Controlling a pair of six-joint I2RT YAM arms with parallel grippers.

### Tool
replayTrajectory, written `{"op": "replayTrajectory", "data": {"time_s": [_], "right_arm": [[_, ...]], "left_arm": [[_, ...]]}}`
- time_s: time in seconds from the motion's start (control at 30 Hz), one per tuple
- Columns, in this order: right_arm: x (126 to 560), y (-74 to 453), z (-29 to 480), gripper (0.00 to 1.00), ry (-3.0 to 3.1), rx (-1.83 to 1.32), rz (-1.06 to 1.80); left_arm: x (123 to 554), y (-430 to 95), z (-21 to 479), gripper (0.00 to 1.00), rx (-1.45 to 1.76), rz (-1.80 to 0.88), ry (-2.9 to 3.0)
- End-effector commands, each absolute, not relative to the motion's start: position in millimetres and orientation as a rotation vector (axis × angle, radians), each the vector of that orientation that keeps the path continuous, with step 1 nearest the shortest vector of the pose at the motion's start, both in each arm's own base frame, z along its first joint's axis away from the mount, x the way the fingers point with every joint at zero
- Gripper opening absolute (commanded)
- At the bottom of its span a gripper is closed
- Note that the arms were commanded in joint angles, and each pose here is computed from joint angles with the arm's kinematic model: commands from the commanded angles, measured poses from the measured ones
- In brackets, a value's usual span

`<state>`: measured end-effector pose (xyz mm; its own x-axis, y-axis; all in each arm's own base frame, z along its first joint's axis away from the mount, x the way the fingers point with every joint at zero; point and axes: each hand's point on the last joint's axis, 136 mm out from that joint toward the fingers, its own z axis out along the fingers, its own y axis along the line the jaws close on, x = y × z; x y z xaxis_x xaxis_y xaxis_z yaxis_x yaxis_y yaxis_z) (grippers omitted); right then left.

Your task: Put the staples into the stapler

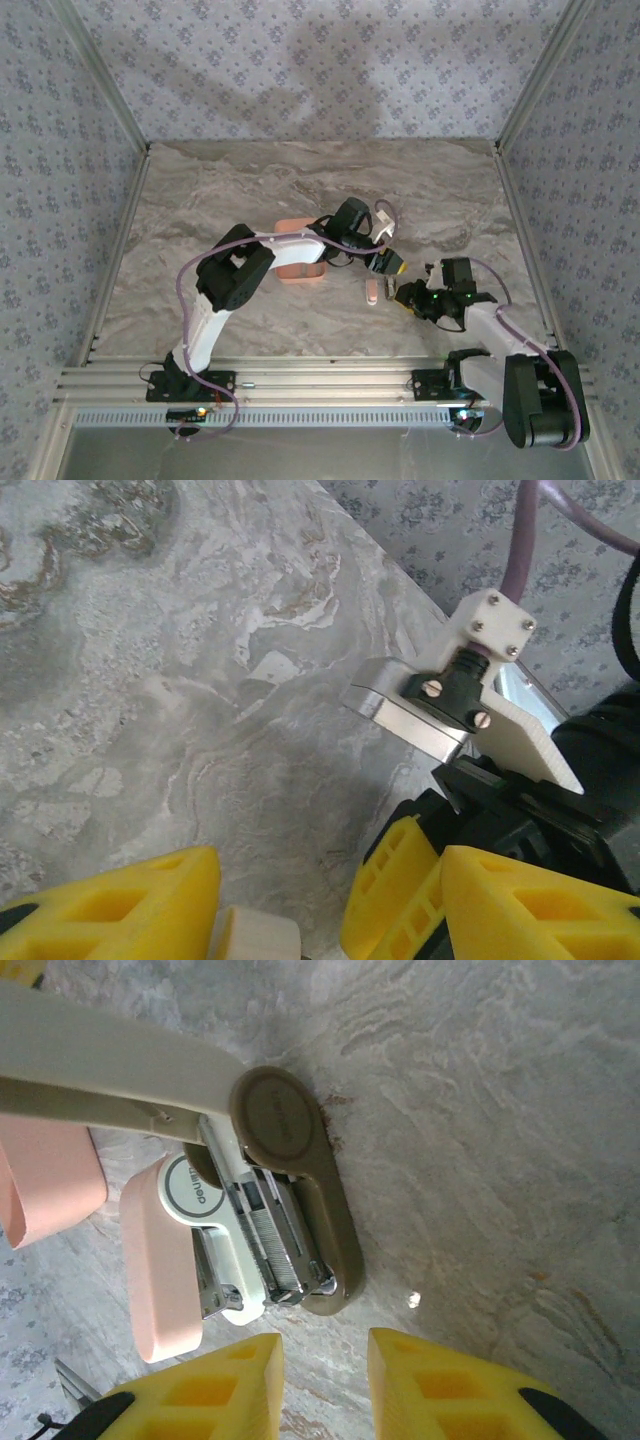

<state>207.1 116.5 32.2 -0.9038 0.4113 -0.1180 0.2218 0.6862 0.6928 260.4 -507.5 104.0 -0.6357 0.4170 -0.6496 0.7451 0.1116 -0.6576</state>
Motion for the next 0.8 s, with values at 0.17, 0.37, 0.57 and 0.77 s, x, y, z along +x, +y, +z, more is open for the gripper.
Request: {"op": "replayTrajectory", "data": {"time_s": [0.17,0.37,0.57,0.77], "right_arm": [[204.9,112.7,29.0,0.28,2.652,0.474,1.003],[204.1,109.7,36.3,0.29,2.643,0.474,0.982],[201.4,106.1,46.8,0.30,2.620,0.481,0.962],[209.2,106.9,61.7,0.32,2.570,0.460,0.973]], "left_arm": [[236.2,-510.7,115.4,0.59,1.261,-1.600,2.024],[223.3,-510.0,114.0,0.59,1.312,-1.598,2.034],[217.8,-505.2,116.4,0.59,1.324,-1.596,2.034],[219.8,-500.4,122.8,0.59,1.290,-1.565,2.030]]}}
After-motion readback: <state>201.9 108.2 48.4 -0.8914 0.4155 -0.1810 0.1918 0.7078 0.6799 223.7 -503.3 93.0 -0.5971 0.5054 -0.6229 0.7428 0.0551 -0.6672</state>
